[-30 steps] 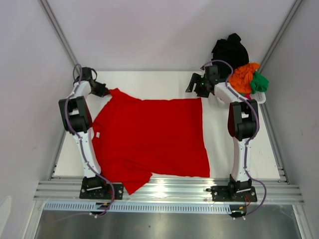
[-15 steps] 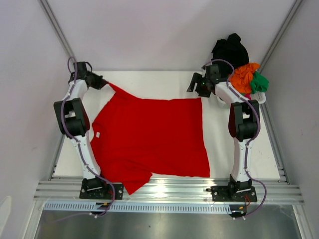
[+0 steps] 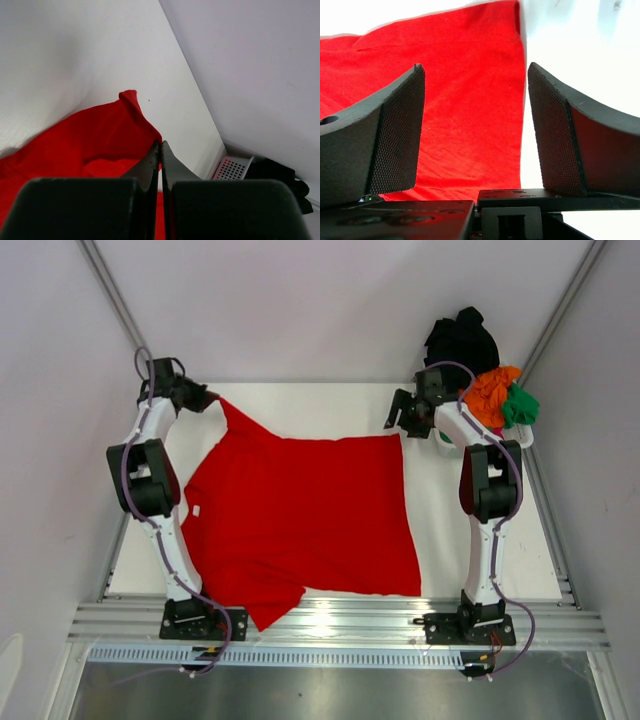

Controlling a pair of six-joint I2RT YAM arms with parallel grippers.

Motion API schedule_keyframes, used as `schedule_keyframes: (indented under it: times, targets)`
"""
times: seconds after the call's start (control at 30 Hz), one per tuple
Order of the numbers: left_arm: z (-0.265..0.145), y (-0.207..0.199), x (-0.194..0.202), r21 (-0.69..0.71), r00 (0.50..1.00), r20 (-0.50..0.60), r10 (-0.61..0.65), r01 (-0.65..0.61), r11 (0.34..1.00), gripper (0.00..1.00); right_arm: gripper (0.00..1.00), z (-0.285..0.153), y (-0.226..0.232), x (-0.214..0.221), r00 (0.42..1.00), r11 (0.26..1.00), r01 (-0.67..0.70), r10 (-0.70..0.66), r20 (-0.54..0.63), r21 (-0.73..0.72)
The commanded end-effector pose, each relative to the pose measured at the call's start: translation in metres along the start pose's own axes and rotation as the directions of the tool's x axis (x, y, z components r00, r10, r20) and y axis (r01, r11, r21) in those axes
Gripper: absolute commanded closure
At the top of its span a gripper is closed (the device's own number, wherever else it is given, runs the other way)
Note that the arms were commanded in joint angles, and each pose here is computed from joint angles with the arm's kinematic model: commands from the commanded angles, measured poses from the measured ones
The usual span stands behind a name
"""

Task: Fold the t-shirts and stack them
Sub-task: Flatten the tshirt out

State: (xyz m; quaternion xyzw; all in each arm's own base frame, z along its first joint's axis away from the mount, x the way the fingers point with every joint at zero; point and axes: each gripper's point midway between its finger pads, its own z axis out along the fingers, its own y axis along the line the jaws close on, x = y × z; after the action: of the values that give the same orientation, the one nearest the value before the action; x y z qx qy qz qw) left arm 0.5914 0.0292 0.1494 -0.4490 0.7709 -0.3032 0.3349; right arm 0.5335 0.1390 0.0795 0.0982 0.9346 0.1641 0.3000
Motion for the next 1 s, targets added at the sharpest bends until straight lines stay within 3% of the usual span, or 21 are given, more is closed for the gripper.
schedule_keyframes:
  times: [0.0, 0.53, 0.7, 0.77, 0.97]
  targets:
    - [-0.016, -0.029, 0.003, 0.074, 1.000, 0.005, 0.015, -0.015, 0.997, 0.99, 0.23, 0.001, -0.006, -0.005, 1.000, 0.999, 0.027, -0.027, -0.004, 0.030]
    - [-0.013, -0.024, 0.005, 0.065, 1.000, -0.005, 0.020, -0.020, 0.998, 0.99, 0.36, 0.043, -0.017, 0.003, 0.987, 0.985, 0.160, -0.157, -0.038, 0.061]
    - [-0.012, -0.023, 0.005, 0.062, 1.000, -0.005, 0.016, -0.015, 0.998, 0.99, 0.51, 0.049, -0.027, 0.014, 0.984, 0.980, 0.170, -0.163, -0.069, 0.100]
    - [-0.011, -0.021, 0.006, 0.059, 1.000, -0.009, 0.014, -0.014, 0.998, 0.99, 0.67, 0.049, -0.029, 0.017, 0.984, 0.980, 0.168, -0.160, -0.077, 0.109]
    - [-0.012, -0.020, 0.008, 0.065, 1.000, -0.011, 0.016, -0.015, 0.998, 0.99, 0.98, 0.049, -0.032, 0.014, 0.984, 0.978, 0.172, -0.165, -0.066, 0.121]
